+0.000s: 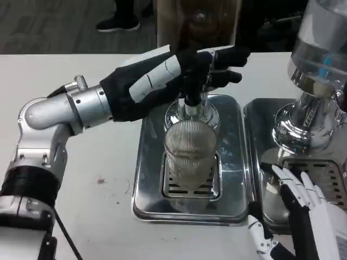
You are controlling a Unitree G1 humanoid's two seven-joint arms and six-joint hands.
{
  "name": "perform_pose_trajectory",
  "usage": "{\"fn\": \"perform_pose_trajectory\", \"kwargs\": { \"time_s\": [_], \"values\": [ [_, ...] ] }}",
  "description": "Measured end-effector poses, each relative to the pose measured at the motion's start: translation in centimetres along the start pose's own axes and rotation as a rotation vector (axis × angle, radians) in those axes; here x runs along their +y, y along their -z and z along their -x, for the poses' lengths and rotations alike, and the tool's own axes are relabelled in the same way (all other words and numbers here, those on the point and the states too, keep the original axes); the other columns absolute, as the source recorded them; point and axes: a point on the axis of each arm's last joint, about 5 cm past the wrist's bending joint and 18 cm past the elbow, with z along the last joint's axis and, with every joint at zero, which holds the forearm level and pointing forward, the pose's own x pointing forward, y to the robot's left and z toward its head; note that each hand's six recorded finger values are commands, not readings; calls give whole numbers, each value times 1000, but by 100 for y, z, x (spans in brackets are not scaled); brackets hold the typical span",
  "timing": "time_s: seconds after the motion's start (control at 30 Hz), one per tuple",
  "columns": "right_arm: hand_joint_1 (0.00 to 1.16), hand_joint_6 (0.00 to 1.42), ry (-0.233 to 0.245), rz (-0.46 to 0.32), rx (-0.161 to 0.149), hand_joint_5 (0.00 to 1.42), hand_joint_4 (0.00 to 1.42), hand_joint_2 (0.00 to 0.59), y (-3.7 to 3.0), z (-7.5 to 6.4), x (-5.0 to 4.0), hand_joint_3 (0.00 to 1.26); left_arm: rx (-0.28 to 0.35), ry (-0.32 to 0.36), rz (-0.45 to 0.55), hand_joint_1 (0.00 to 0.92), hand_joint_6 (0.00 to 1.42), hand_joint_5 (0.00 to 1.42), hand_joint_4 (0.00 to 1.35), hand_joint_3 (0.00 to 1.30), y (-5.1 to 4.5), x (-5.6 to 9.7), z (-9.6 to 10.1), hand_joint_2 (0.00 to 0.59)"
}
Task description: Grasp the cup under the faucet to collect the drink, then remove the cup.
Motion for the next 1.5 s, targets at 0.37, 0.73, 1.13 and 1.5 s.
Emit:
{"fn": "perform_pose_trajectory", "kwargs": {
  "time_s": [0.37,0.73,1.13,1.5],
  "values": [
    [428,75,2,-9,20,74,151,499,41,-19,-55,207,28,1,-147,0,0,40,0,74,-26,-17,-14,104],
    [428,80,9,-7,6,84,151,499,29,-40,-104,207,50,-4,-298,0,0,0,0,64,-49,-62,-34,100],
    [428,80,26,-46,26,85,151,499,21,-47,-105,207,63,-17,-420,0,0,0,0,48,-60,-103,-37,99],
    [525,126,11,-121,6,106,142,362,30,-65,-142,188,61,-38,-504,0,0,0,0,45,-62,-136,-39,101]
  ]
}}
